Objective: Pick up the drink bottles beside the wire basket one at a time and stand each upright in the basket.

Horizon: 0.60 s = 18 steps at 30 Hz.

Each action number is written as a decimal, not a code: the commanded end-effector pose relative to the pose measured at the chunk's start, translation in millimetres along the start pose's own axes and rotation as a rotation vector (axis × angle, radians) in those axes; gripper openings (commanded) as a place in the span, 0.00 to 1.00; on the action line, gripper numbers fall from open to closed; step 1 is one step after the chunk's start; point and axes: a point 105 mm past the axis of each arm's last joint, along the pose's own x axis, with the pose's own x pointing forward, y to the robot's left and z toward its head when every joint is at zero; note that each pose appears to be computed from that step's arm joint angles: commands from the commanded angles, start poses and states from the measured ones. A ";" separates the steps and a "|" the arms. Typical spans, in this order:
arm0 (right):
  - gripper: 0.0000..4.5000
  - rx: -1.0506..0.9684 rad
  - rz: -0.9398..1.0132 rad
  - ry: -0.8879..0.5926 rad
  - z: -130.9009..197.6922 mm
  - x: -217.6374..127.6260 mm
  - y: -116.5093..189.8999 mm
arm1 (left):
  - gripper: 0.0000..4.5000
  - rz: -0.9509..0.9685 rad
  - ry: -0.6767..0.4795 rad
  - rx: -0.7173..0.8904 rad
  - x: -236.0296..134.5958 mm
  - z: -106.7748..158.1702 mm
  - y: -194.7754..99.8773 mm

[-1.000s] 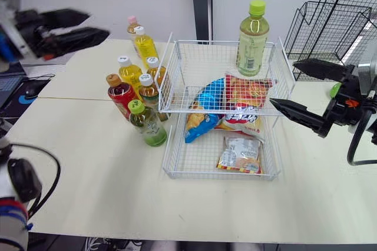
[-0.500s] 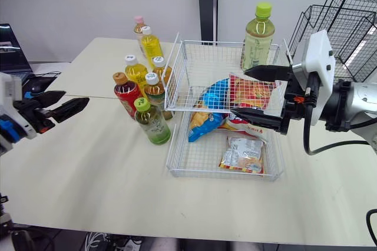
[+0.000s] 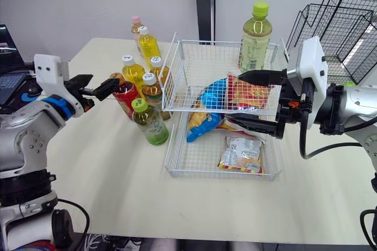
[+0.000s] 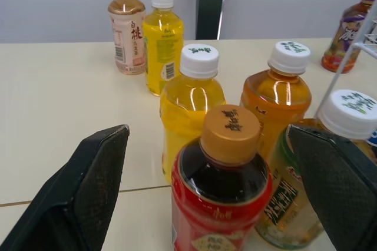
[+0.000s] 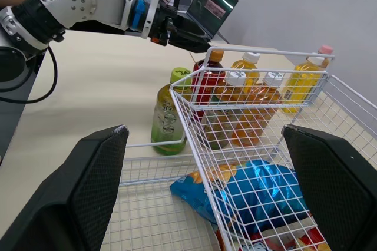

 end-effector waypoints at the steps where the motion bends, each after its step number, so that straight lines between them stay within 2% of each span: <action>1: 1.00 -0.032 -0.006 -0.017 8.1 -3.0 2.1 | 1.00 0.031 -0.016 0.026 9.4 10.3 0.5; 9: 1.00 -0.027 -0.013 -0.018 7.7 -3.6 2.0 | 1.00 0.025 0.000 0.046 27.3 8.5 -0.3; 13: 1.00 -0.024 -0.017 -0.019 7.9 -3.6 1.5 | 0.81 0.012 -0.003 0.050 31.3 7.2 -1.9; 18: 1.00 -0.028 -0.033 -0.021 8.3 -4.3 0.0 | 0.47 -0.011 -0.010 0.055 31.6 7.7 -5.5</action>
